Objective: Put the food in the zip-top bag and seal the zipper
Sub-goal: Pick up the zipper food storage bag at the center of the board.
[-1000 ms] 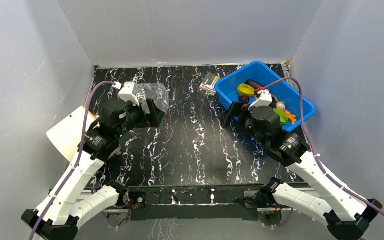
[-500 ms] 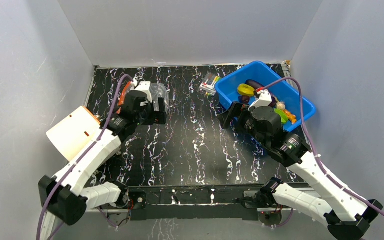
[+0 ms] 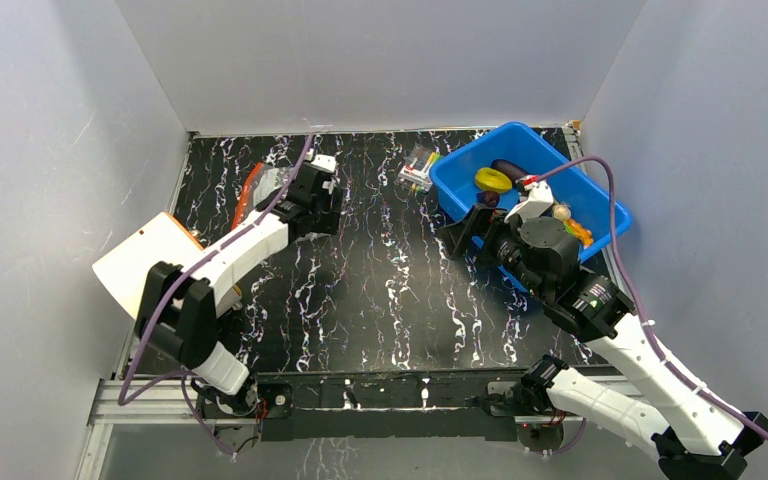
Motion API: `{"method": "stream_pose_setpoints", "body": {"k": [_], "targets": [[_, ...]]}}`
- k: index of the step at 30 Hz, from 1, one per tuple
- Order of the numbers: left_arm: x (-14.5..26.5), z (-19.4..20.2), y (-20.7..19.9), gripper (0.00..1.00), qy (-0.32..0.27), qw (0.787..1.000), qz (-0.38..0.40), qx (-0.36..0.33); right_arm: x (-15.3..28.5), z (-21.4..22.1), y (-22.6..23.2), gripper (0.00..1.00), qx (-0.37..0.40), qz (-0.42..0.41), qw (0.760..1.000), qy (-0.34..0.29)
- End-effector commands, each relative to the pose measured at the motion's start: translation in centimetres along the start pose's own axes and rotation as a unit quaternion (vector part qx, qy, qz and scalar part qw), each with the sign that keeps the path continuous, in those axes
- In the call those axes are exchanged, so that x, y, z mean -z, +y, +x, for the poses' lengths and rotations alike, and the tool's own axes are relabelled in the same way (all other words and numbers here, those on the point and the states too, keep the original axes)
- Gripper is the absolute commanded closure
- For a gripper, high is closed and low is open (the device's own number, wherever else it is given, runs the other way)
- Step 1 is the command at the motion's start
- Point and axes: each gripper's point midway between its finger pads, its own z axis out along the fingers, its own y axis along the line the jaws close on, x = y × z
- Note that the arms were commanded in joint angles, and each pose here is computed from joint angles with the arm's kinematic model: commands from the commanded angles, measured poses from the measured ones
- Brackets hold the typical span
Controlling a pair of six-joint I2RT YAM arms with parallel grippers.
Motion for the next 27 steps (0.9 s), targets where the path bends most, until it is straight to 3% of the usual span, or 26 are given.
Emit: {"method": "stream_pose_setpoints", "body": {"k": [1,7,20,27], "targets": [[-2.3,-2.5,-0.4,0.39,-0.021,0.999,-0.008,-0.033,0.1,-1.5,1.1,0.02,0.004,-0.021,0.999,-0.024],[-5.1,-2.8,-1.0,0.4,-0.023,0.998,-0.012,-0.056,0.2,-1.8,1.4,0.02,0.002,-0.031,0.999,-0.033],[-9.5,-1.4,-1.9,0.52,0.002,0.996,-0.023,-0.086,0.3,-1.9,1.4,0.02,-0.006,-0.027,0.999,-0.035],[-10.1,-0.1,-2.1,0.74,0.017,0.996,-0.015,-0.09,0.9,-1.8,1.0,0.03,-0.016,-0.018,0.999,-0.031]]}}
